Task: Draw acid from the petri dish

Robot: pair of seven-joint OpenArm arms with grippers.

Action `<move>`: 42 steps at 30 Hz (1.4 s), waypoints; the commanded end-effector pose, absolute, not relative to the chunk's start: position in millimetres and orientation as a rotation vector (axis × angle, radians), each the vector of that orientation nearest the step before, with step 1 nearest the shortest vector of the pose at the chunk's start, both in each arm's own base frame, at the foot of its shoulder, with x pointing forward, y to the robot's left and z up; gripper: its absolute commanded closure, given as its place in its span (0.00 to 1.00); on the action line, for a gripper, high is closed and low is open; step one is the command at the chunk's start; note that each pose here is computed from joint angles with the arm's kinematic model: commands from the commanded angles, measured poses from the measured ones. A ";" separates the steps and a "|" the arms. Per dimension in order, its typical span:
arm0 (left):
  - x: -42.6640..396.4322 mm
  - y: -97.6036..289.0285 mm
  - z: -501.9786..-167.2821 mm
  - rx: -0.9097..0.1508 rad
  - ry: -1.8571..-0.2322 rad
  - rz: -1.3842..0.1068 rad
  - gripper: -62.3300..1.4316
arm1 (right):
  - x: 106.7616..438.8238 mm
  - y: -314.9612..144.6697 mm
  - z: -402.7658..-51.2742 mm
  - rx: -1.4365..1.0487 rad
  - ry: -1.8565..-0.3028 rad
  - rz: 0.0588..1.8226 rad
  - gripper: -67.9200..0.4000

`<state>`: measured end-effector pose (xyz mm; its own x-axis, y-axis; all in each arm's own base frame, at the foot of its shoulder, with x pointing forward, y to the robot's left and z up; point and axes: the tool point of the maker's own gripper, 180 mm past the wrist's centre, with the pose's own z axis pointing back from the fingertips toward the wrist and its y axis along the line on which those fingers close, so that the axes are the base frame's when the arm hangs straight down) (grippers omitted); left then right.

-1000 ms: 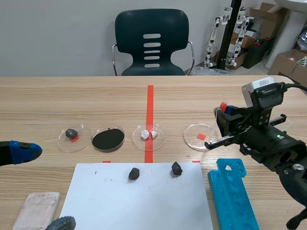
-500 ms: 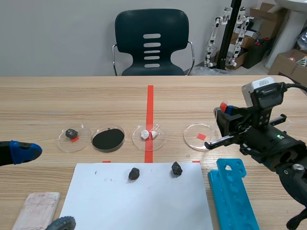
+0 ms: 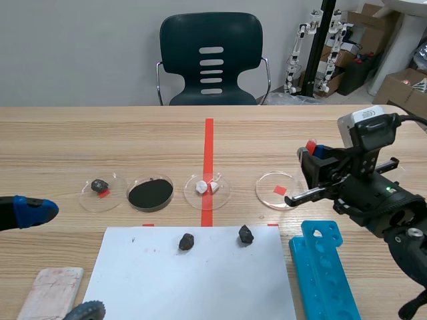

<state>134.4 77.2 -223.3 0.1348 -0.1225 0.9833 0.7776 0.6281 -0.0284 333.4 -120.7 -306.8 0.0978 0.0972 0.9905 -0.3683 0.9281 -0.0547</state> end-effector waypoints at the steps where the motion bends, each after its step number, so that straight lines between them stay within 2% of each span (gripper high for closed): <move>1: 133.8 72.6 -214.9 -0.667 -1.303 -0.714 0.00 | 341.0 -121.9 -291.5 0.225 -1.486 0.347 0.88; 19: 133.8 72.6 -214.9 -0.667 -1.303 -0.714 0.00 | 341.0 -121.0 -284.3 0.235 -1.516 0.355 0.88; 42: 133.8 72.6 -214.9 -0.667 -1.303 -0.714 0.00 | 320.9 -100.7 -238.0 0.234 -1.574 0.438 0.88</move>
